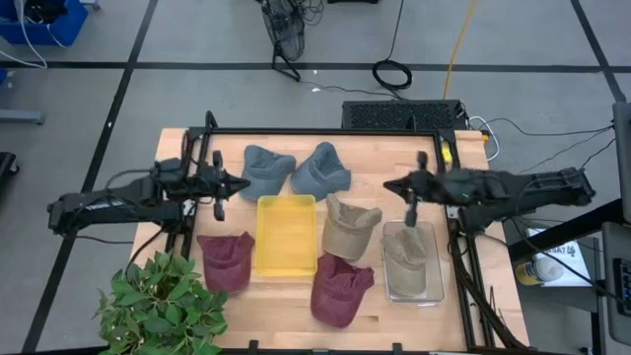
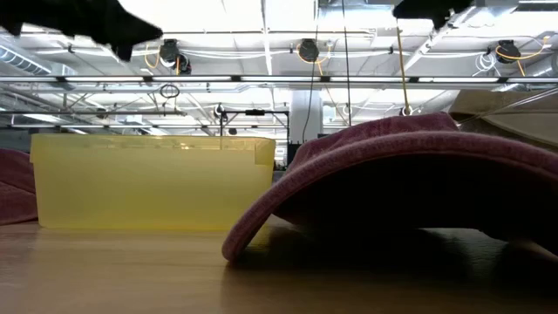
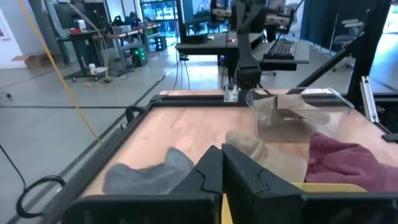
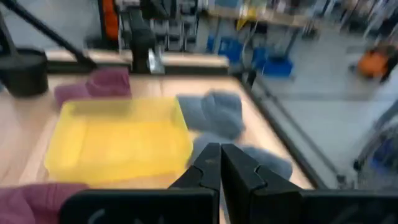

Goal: Pick & Place hat
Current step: Put the brown cap into the transparent bin

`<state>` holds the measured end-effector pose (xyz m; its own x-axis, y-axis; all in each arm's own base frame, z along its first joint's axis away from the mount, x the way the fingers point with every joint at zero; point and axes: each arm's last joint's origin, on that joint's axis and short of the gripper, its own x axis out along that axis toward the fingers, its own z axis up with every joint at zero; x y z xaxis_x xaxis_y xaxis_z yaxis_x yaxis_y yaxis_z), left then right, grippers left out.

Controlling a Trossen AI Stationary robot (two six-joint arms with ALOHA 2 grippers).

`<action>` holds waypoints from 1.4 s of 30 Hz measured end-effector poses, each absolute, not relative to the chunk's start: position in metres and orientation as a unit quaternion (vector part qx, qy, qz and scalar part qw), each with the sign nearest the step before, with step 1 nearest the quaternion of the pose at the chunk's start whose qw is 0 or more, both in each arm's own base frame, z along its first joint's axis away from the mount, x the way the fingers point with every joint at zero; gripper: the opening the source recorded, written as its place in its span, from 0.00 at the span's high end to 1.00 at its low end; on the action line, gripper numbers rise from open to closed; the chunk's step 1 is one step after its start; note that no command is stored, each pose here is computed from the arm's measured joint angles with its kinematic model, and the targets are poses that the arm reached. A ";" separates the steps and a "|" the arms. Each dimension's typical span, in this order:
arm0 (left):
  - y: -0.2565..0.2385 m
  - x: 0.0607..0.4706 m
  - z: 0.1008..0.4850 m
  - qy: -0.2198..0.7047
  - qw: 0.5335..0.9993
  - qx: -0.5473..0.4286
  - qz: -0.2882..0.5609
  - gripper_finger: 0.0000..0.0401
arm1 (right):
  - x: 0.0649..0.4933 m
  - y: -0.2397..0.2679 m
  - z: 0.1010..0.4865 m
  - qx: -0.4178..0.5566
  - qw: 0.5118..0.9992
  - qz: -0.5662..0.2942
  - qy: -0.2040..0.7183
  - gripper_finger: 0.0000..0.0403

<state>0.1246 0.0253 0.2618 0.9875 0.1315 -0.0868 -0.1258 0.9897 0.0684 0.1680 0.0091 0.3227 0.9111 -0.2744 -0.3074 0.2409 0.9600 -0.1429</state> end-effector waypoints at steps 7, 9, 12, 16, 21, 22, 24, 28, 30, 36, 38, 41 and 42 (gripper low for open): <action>0.023 0.130 0.223 0.001 0.999 0.012 0.053 0.96 | 0.236 -0.023 0.338 -0.002 0.933 -0.122 0.337 1.00; 0.021 0.130 0.218 -0.012 0.999 0.017 0.047 0.98 | 0.258 -0.031 0.336 0.005 0.918 -0.121 0.378 1.00; 0.019 0.130 0.211 -0.010 0.999 0.017 0.037 0.99 | 0.282 -0.037 0.324 0.013 0.888 -0.106 0.446 1.00; 0.017 0.130 0.206 0.005 0.999 0.034 0.028 0.94 | 0.301 -0.035 0.306 0.012 0.863 -0.081 0.498 0.98; 0.016 0.130 0.206 0.002 0.999 0.036 0.026 0.90 | 0.312 -0.022 0.288 0.046 0.845 -0.053 0.529 0.83; 0.016 0.131 0.206 0.003 0.999 0.036 0.026 0.90 | 0.314 -0.019 0.287 0.056 0.844 -0.046 0.531 0.78; 0.016 0.131 0.206 0.003 0.999 0.036 0.026 0.90 | 0.319 -0.010 0.281 0.060 0.841 -0.046 0.535 0.69; 0.016 0.131 0.206 0.002 0.999 0.031 0.025 0.90 | 0.327 0.004 0.264 0.048 0.830 -0.057 0.553 0.51; 0.016 0.131 0.206 0.001 0.999 0.025 0.026 0.90 | 0.330 0.011 0.254 0.044 0.822 -0.051 0.565 0.45; 0.016 0.131 0.207 -0.002 0.999 0.019 0.026 0.90 | 0.340 0.020 0.227 0.033 0.807 -0.042 0.588 0.36; 0.016 0.131 0.207 -0.002 0.999 0.020 0.026 0.90 | 0.342 0.020 0.218 0.032 0.801 -0.044 0.596 0.35; 0.016 0.131 0.207 -0.002 0.999 0.020 0.026 0.90 | 0.345 0.020 0.205 0.030 0.795 -0.047 0.604 0.34; 0.016 0.131 0.207 -0.002 0.999 0.020 0.026 0.90 | 0.345 0.019 0.203 0.030 0.795 -0.049 0.604 0.34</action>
<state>0.1306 0.0158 0.2067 0.9986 0.0519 0.0048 -0.0520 0.9979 0.0395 0.3454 0.0187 0.2026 0.2651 -0.0417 -0.9633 0.1142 0.9934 -0.0116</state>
